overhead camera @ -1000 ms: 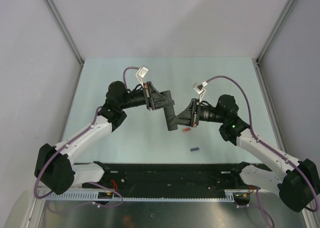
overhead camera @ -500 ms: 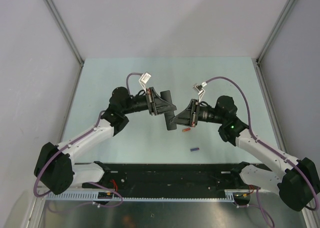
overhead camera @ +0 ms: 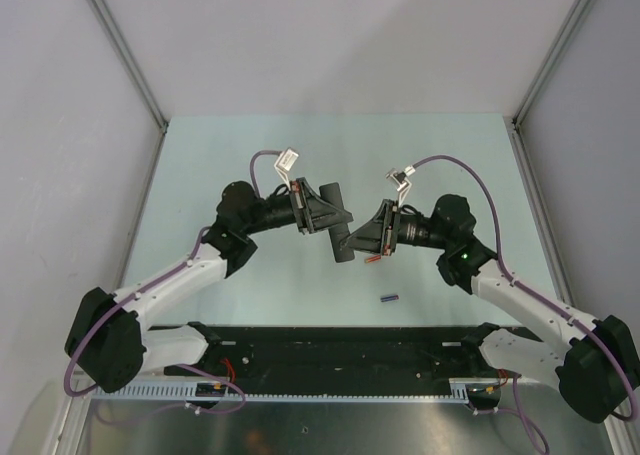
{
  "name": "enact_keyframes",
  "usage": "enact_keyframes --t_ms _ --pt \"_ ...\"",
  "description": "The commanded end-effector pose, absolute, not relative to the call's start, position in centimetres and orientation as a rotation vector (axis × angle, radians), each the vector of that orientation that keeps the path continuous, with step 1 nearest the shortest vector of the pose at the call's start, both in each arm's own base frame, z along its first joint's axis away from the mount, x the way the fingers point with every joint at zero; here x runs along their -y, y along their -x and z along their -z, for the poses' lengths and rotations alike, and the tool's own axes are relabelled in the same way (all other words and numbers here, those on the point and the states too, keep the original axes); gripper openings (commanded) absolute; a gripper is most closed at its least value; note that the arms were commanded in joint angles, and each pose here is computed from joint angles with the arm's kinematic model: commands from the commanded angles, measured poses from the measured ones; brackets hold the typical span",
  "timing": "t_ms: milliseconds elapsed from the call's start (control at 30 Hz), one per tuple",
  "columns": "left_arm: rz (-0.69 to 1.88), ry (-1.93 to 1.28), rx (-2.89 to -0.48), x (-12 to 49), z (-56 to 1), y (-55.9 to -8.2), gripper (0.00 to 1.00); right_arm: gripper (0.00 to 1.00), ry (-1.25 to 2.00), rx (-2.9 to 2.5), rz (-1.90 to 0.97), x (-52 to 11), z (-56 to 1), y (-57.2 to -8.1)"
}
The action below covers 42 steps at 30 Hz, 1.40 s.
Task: Load the batteries into the remote control
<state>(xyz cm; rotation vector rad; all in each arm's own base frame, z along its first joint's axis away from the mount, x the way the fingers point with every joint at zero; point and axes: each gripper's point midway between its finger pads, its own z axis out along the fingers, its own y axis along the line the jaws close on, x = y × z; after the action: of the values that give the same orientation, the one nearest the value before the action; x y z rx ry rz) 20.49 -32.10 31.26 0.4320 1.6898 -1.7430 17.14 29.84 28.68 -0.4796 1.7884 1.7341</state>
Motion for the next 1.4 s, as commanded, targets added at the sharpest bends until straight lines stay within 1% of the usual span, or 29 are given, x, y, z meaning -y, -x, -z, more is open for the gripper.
enact_keyframes --t_ms 0,33,133,500,600,700,733,800,833,867,1000,1133,1200,1333,1367 --pt "1.739 -0.478 -1.591 31.6 -32.9 -19.7 0.0 0.23 0.418 -1.752 -1.733 -29.5 -29.8 -17.9" --pt "1.742 -0.477 -1.594 31.7 -32.9 -19.8 0.0 0.35 0.42 -1.756 -1.735 -29.5 -29.8 -17.9" --pt "1.758 -0.485 -1.611 32.0 -32.7 -19.8 0.0 0.47 0.412 -1.766 -1.748 -29.4 -29.7 -18.1" --pt "1.77 -0.416 -1.688 32.8 -31.2 -21.5 0.0 0.5 0.358 -1.818 -1.81 -30.1 -28.4 -19.4" --pt "1.778 -0.416 -1.695 33.1 -31.2 -21.7 0.0 0.48 0.348 -1.817 -1.83 -30.4 -28.3 -19.8" --pt "1.772 -0.407 -1.694 33.2 -31.3 -22.1 0.0 0.37 0.341 -1.836 -1.841 -30.7 -27.7 -20.2" --pt "1.772 -0.4 -1.695 33.1 -31.3 -22.2 0.0 0.29 0.331 -1.848 -1.842 -30.8 -27.3 -20.4" --pt "1.772 -0.375 -1.703 33.0 -31.2 -22.6 0.0 0.2 0.328 -1.863 -1.843 -30.9 -26.9 -20.6" --pt "1.772 -0.365 -1.708 33.0 -31.2 -22.8 0.0 0.15 0.326 -1.873 -1.841 -31.0 -26.6 -20.6" --pt "1.772 -0.357 -1.708 32.9 -31.2 -23.0 0.0 0.13 0.321 -1.89 -1.839 -31.1 -26.2 -20.7" --pt "1.771 -0.341 -1.701 32.8 -31.7 -23.5 0.0 0.12 0.325 -1.915 -1.84 -31.3 -25.4 -20.7" --pt "1.763 -0.323 -1.688 32.7 -32.3 -24.0 0.0 0.13 0.335 -1.947 -1.836 -31.4 -24.6 -20.5" --pt "1.754 -0.301 -1.683 32.5 -32.4 -24.5 0.0 0.15 0.346 -1.956 -1.834 -31.5 -24.4 -20.4" --pt "1.746 -0.278 -1.683 32.4 -32.4 -24.8 0.0 0.23 0.355 -1.972 -1.832 -31.5 -24.0 -20.1" --pt "1.745 -0.278 -1.68 32.4 -32.5 -24.9 0.0 0.23 0.358 -1.971 -1.829 -31.5 -24.0 -20.2"
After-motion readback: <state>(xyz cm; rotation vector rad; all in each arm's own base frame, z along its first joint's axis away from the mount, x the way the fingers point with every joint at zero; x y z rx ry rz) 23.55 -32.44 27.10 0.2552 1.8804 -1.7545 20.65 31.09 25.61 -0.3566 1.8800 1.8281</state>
